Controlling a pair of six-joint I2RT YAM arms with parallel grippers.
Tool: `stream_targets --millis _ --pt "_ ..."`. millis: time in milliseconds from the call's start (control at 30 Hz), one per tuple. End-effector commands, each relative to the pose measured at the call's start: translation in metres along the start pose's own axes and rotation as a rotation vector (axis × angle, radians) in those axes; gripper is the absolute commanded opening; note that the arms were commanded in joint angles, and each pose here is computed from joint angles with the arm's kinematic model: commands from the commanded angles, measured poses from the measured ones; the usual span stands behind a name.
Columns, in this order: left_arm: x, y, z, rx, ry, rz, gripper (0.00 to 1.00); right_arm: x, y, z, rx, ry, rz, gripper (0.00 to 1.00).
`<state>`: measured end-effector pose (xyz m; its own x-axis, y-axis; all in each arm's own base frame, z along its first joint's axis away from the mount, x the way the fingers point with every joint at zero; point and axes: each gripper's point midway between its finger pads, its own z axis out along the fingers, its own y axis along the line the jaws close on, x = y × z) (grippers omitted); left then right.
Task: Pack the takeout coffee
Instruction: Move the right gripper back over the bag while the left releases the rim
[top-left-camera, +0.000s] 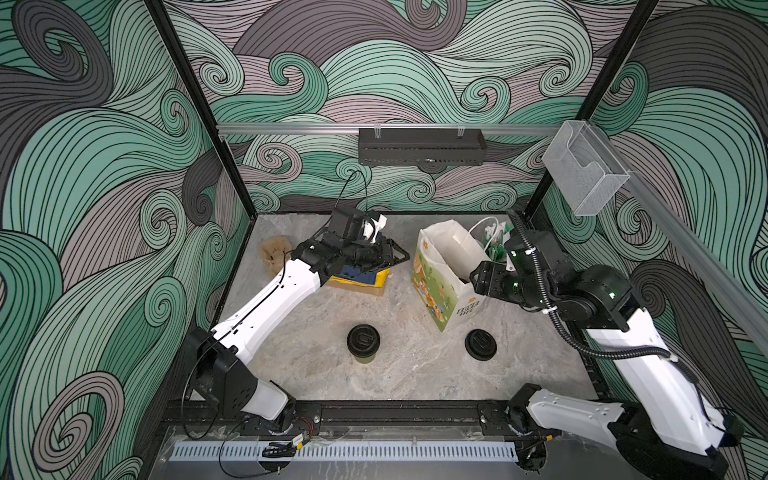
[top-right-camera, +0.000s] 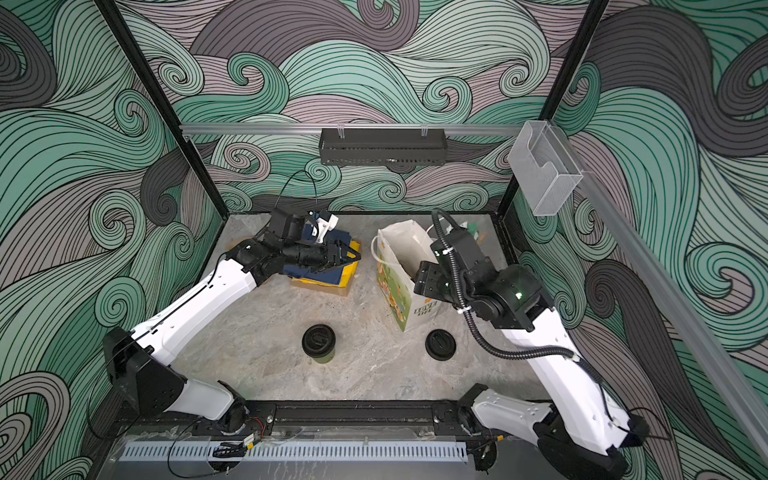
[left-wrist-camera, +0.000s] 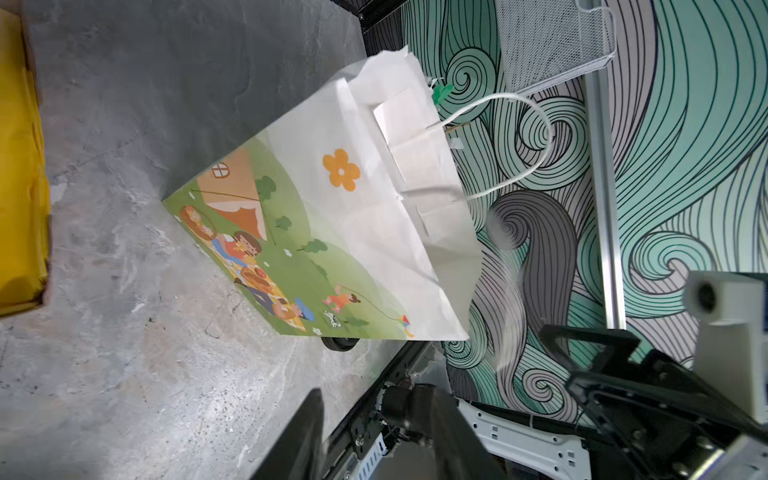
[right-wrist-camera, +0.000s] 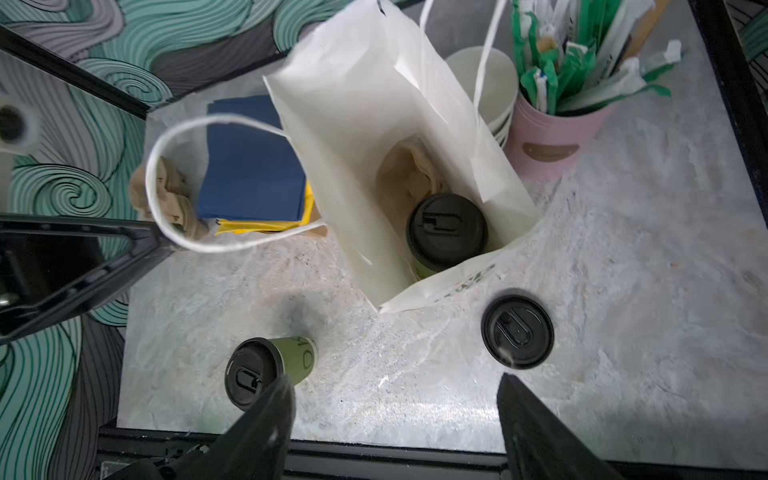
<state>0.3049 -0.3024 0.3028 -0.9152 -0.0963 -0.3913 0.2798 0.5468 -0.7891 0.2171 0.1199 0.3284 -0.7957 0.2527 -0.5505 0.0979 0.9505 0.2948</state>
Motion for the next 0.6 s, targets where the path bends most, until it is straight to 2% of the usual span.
stream_targets --millis 0,133,233,300,400,433,567 --pt "-0.006 -0.021 -0.018 0.024 -0.046 0.067 0.53 0.003 -0.023 -0.002 0.117 0.0 0.131 0.78" --pt "-0.012 -0.019 -0.036 -0.033 -0.114 0.103 0.57 -0.001 -0.034 -0.003 0.173 -0.02 0.252 0.74" --pt "-0.026 -0.005 -0.044 -0.11 -0.167 0.09 0.58 -0.002 -0.035 0.011 0.22 -0.001 0.353 0.7" --pt "-0.039 0.005 -0.05 -0.162 -0.21 0.072 0.58 -0.003 -0.03 0.021 0.238 0.021 0.402 0.71" --pt "-0.061 0.015 -0.06 -0.228 -0.293 0.052 0.58 -0.004 -0.031 0.029 0.295 0.037 0.438 0.72" --pt "-0.068 0.024 -0.054 -0.249 -0.296 0.037 0.58 -0.004 -0.033 0.031 0.317 0.039 0.443 0.72" --pt "-0.097 0.021 -0.045 -0.253 -0.317 0.074 0.58 -0.005 -0.036 0.047 0.373 0.077 0.472 0.7"
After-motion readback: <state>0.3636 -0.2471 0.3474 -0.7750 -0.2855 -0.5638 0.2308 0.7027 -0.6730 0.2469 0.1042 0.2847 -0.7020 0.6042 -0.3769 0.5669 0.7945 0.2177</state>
